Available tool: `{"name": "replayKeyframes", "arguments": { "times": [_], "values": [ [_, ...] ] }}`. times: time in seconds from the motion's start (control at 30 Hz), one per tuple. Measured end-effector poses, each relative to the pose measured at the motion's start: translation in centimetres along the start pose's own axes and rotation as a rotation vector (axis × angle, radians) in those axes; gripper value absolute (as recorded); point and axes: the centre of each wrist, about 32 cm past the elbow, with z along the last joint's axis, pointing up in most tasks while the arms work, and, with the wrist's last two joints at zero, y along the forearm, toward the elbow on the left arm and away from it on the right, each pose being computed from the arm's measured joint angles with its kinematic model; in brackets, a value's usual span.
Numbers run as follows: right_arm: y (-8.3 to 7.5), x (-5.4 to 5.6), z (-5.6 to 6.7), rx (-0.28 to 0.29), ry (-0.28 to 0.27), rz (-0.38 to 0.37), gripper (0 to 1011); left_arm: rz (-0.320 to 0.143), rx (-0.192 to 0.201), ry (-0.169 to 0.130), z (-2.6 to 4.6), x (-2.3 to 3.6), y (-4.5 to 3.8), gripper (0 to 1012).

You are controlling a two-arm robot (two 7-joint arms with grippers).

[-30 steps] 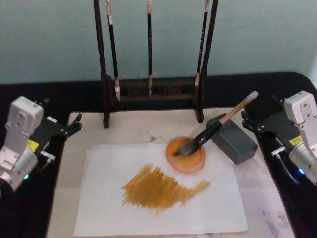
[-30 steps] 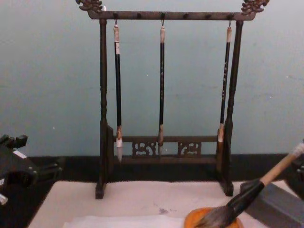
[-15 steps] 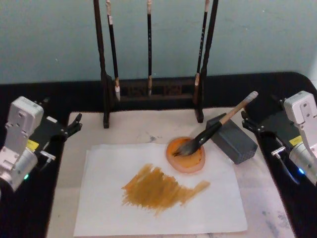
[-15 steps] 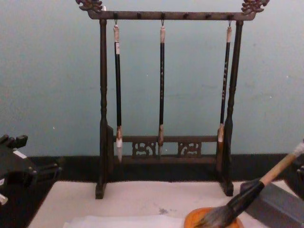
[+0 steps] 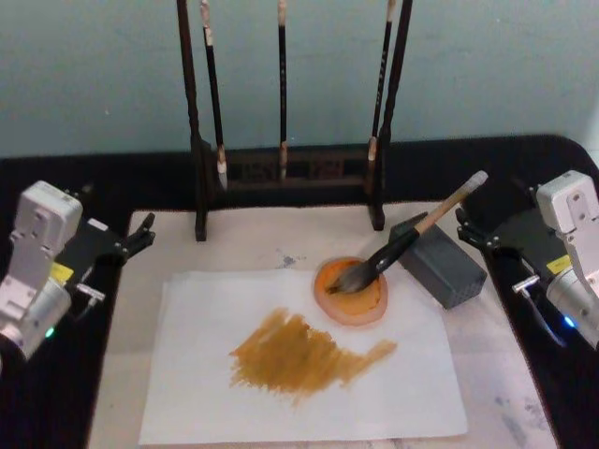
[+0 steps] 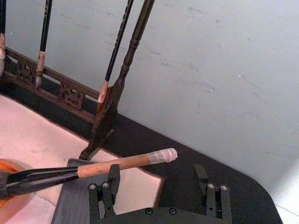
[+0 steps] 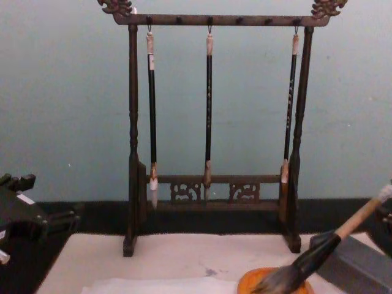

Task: Pick up the brush from the inkstone, write on the paper, then place the brush back to its original position.

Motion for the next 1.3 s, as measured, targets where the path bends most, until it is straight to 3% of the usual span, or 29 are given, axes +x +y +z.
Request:
{"name": "replayKeyframes", "arguments": {
  "times": [0.27,0.33,0.4,0.43,0.47,0.5,0.53,0.57,0.67,0.7,0.73,0.77,0.9,0.93,1.0,1.13,1.3],
  "values": [
    [0.0,0.0,0.0,0.0,0.0,0.0,1000,0.0,0.0,0.0,0.0,0.0,0.0,1010],
    [-0.2,0.1,0.2,0.006,0.033,0.005,1000,0.0,0.0,0.0,0.0,0.0,0.0,1010],
    [-0.5,0.3,0.6,0.017,0.113,0.012,1000,0.0,0.0,0.0,0.0,0.0,0.0,1010],
    [-0.8,0.4,0.8,0.027,0.194,0.016,1000,0.0,0.0,0.0,0.0,0.0,0.0,1010],
    [-0.8,0.4,0.8,0.027,0.194,0.016,1000,0.0,0.0,0.0,0.0,0.0,0.0,1009],
    [-1.1,0.6,1.0,0.039,0.288,0.021,1000,0.0,0.0,0.0,0.0,0.0,0.0,1010],
    [-1.3,0.7,1.1,0.044,0.345,0.022,1000,0.0,0.0,0.0,0.0,0.0,0.0,1010],
    [-1.7,0.9,1.2,0.05,0.448,0.022,1000,0.0,0.0,0.0,0.0,0.0,0.0,1010],
    [-2.1,1.2,1.2,0.052,0.617,0.027,1000,0.0,0.0,0.0,0.0,0.0,0.0,1010],
    [-2.4,1.3,1.1,0.049,0.724,0.027,1000,0.0,0.0,0.0,0.0,0.0,0.0,1010],
    [-2.5,1.4,1.0,0.043,0.783,0.027,1000,0.0,0.0,0.0,0.0,0.0,0.0,1010],
    [-2.7,1.5,0.9,0.032,0.894,0.028,1000,0.0,0.0,0.0,0.0,0.0,0.0,1010],
    [-2.9,1.9,0.5,0.009,1.091,0.027,1000,0.0,0.0,0.0,0.0,0.0,0.0,1010],
    [-2.9,2.1,0.3,-0.001,1.183,0.029,1000,0.0,0.0,0.0,0.0,0.0,0.0,1010],
    [-2.7,2.3,0.0,-0.014,1.307,0.044,1000,0.0,0.0,0.0,0.0,0.0,0.0,1010],
    [-1.9,2.5,-0.4,-0.032,1.424,0.07,1000,0.0,0.0,0.0,0.0,0.0,0.0,1010],
    [-0.5,2.6,-0.8,-0.047,1.478,0.086,1000,0.0,0.0,0.0,0.0,0.0,0.0,1010]
  ]
}}
